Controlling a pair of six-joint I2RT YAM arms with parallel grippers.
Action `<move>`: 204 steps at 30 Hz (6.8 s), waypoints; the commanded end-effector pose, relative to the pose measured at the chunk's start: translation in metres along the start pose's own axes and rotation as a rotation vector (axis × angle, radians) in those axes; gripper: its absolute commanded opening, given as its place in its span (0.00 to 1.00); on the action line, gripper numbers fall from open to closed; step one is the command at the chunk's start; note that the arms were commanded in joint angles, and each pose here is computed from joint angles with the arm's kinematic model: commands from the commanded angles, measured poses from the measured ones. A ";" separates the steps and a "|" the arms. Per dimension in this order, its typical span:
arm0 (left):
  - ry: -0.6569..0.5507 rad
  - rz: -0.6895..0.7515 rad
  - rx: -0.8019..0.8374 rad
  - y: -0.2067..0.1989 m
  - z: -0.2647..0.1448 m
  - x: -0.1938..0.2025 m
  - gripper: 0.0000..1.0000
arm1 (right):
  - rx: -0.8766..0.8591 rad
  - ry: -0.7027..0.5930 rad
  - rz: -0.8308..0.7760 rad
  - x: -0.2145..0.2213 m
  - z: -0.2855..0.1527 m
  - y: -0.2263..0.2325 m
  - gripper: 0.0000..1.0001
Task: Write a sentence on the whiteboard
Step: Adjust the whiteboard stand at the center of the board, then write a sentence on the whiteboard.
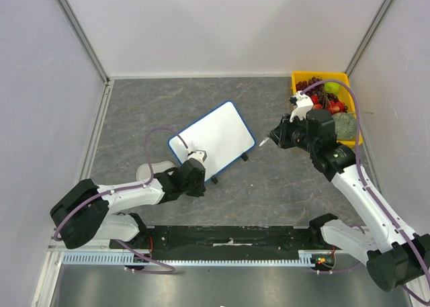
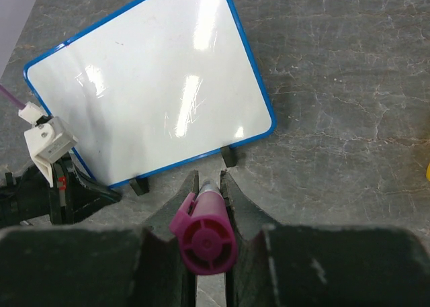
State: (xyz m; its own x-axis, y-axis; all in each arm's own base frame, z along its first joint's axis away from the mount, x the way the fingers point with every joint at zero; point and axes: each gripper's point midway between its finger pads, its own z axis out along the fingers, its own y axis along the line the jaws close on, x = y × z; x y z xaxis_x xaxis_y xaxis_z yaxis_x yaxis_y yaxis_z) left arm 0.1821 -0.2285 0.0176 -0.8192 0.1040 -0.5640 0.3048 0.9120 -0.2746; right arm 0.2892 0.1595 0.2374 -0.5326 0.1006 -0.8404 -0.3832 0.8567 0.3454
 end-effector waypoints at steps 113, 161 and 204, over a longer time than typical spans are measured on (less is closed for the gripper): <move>0.184 -0.049 -0.090 -0.050 -0.078 0.083 0.72 | -0.272 -0.038 0.003 0.007 -0.037 0.049 0.00; -0.154 0.049 0.522 -0.105 -0.118 -0.084 0.94 | -0.292 -0.061 0.024 0.059 -0.043 0.038 0.00; -0.486 -0.440 0.511 0.062 -0.134 -0.111 0.89 | -0.504 -0.137 -0.062 0.026 0.011 0.126 0.00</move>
State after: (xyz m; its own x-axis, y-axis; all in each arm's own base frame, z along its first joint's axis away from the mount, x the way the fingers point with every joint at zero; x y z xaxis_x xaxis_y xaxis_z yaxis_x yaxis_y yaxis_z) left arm 0.2270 -0.1276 0.1527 -0.6990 -0.4855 -0.5250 0.2087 0.5637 -0.7992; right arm 0.2311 0.2646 0.2136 -0.4848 0.0723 -0.8716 -0.6944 0.5741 0.4338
